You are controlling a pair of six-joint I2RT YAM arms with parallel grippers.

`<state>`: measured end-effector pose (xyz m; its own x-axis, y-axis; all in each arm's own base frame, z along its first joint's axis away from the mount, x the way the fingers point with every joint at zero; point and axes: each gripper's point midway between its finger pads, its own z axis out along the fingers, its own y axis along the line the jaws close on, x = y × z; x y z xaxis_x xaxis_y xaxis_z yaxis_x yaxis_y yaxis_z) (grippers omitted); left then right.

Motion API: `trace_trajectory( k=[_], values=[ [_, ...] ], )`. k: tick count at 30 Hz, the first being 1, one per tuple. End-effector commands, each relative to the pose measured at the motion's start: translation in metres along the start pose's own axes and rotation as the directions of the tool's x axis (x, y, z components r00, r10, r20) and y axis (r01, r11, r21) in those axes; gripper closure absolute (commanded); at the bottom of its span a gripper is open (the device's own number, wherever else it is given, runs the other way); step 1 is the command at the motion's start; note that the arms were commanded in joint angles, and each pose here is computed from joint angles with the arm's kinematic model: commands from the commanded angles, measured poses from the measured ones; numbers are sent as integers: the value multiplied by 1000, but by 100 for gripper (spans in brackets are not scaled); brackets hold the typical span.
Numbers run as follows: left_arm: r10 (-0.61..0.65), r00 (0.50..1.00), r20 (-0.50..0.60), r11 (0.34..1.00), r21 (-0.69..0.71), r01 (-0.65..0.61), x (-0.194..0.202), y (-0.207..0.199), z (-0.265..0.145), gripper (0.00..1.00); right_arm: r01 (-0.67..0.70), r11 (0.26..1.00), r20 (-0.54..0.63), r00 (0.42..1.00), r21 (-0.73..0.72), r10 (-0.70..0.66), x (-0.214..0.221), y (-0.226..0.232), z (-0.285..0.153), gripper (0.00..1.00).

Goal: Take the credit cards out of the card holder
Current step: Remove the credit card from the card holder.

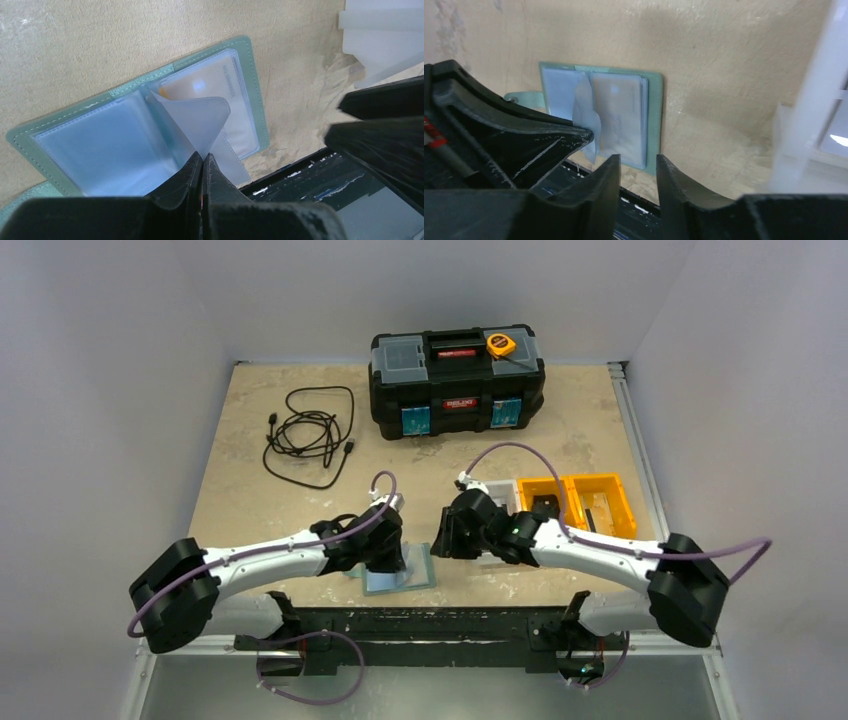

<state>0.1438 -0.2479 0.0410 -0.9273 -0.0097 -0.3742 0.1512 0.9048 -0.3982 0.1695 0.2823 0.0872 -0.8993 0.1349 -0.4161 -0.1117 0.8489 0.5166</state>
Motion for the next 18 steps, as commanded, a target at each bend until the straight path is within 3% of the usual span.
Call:
trace_trajectory(
  k=[1, 5, 18],
  values=[
    [-47, 998, 45, 992, 120, 42, -8, -15, -3, 100, -8, 996, 8, 1000, -88, 9, -3, 37, 13, 71],
    [-52, 997, 55, 989, 142, 44, -5, -13, -4, 100, 14, 996, -23, 1000, -91, -16, 6, 46, 30, 79],
    [-60, 995, 83, 986, 157, 46, -5, -9, -8, 100, 41, 997, -95, 994, -71, -48, 24, 46, 68, 83]
  ],
)
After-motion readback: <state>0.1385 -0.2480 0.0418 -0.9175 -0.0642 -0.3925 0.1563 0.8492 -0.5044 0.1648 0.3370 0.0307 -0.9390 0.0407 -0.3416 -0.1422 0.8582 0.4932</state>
